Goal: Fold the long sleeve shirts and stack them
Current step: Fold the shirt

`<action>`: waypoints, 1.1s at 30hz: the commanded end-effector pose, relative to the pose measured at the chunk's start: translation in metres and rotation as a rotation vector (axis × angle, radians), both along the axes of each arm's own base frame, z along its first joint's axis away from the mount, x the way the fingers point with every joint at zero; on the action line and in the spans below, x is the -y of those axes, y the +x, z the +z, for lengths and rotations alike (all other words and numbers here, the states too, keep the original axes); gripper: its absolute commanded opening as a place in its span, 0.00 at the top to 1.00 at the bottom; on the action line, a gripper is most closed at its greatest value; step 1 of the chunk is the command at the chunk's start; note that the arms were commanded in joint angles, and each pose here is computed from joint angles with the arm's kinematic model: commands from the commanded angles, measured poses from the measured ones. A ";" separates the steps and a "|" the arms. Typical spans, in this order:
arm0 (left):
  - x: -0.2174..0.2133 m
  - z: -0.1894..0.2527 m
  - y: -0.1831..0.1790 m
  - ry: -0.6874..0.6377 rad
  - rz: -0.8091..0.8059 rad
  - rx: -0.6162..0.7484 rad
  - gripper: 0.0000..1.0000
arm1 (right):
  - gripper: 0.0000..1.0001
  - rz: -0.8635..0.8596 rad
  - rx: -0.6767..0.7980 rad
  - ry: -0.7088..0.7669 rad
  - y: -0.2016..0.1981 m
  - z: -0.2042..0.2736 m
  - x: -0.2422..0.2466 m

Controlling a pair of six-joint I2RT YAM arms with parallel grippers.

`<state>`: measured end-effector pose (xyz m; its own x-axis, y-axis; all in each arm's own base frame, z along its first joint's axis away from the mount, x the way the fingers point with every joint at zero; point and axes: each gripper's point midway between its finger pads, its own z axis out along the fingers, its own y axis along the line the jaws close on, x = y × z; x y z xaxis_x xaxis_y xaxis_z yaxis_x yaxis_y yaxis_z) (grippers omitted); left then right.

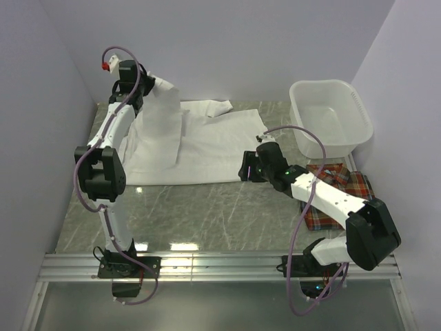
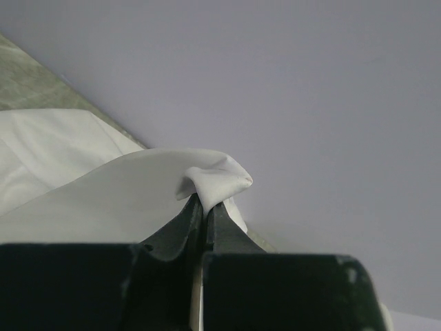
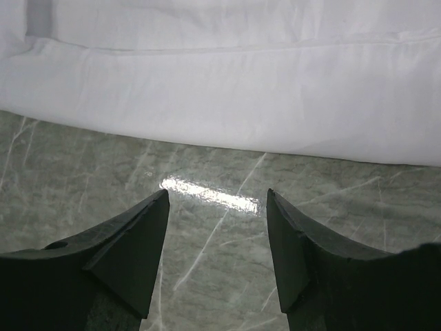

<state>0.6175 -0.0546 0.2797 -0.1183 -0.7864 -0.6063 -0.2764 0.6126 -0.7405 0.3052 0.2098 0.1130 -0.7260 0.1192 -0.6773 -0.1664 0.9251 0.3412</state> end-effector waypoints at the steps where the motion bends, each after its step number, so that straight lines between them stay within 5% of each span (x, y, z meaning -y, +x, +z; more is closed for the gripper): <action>1: 0.003 0.022 0.001 -0.012 -0.019 0.070 0.98 | 0.34 -0.010 0.017 0.016 0.003 0.002 -0.001; 19: 0.027 0.019 -0.056 -0.026 -0.096 0.026 0.98 | 0.39 -0.141 -0.045 0.066 0.028 -0.017 0.023; 33: 0.153 -0.004 -0.149 -0.406 -0.166 0.021 0.96 | 0.39 -0.116 0.047 0.126 0.019 0.013 0.026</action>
<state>0.4778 -0.1897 0.2615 -0.2946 -0.8783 -0.3765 -0.2102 0.4439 -0.8711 0.3187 0.1847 0.1035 -0.7259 0.2582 -0.6375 -0.0501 0.9046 0.4234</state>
